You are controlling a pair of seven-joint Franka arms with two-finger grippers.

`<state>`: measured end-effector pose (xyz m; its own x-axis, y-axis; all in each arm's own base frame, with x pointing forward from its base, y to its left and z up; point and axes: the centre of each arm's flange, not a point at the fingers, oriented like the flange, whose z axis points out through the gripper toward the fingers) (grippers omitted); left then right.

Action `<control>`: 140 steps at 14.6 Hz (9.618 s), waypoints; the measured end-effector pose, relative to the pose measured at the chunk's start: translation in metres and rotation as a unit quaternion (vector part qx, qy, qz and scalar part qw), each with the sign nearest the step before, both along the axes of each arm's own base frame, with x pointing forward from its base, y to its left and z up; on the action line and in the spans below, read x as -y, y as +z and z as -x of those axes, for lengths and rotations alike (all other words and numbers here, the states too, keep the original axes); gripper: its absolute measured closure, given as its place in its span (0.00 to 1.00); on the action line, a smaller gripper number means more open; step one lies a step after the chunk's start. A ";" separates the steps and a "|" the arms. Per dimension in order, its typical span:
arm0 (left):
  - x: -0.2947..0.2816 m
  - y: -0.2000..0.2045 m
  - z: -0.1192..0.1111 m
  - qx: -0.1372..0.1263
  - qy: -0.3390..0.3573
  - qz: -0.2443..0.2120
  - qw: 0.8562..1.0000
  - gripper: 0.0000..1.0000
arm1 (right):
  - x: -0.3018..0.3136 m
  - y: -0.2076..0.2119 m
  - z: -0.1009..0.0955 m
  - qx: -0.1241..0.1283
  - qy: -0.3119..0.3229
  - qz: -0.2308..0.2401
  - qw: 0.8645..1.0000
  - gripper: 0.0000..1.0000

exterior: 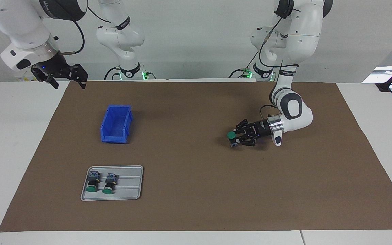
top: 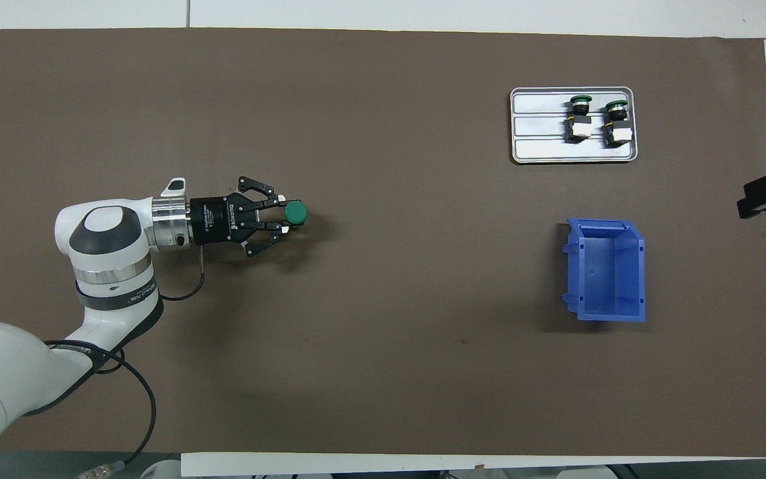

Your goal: Place and press button with both arms

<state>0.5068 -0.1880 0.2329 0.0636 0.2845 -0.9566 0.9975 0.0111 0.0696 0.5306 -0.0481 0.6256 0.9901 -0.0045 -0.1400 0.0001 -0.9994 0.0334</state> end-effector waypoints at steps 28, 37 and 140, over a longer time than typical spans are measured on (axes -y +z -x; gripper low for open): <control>0.002 0.002 0.004 0.008 0.010 0.009 1.000 0.00 | 0.000 0.000 0.000 0.000 0.000 0.000 1.000 0.00; -0.014 0.083 -0.008 0.062 -0.041 -0.096 0.993 0.00 | 0.000 0.000 0.000 0.000 0.000 0.000 1.000 0.00; -0.146 0.386 -0.006 0.325 -0.563 -0.422 0.632 0.00 | -0.570 -0.259 -0.039 0.144 -0.019 -0.066 0.987 0.00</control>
<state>0.5126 -0.0420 0.6191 0.9814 0.1013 -0.1628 0.0986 -0.9948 -0.0241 0.5698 0.5223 0.3663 0.9884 -0.0426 0.1459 -0.0275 -0.9942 -0.1043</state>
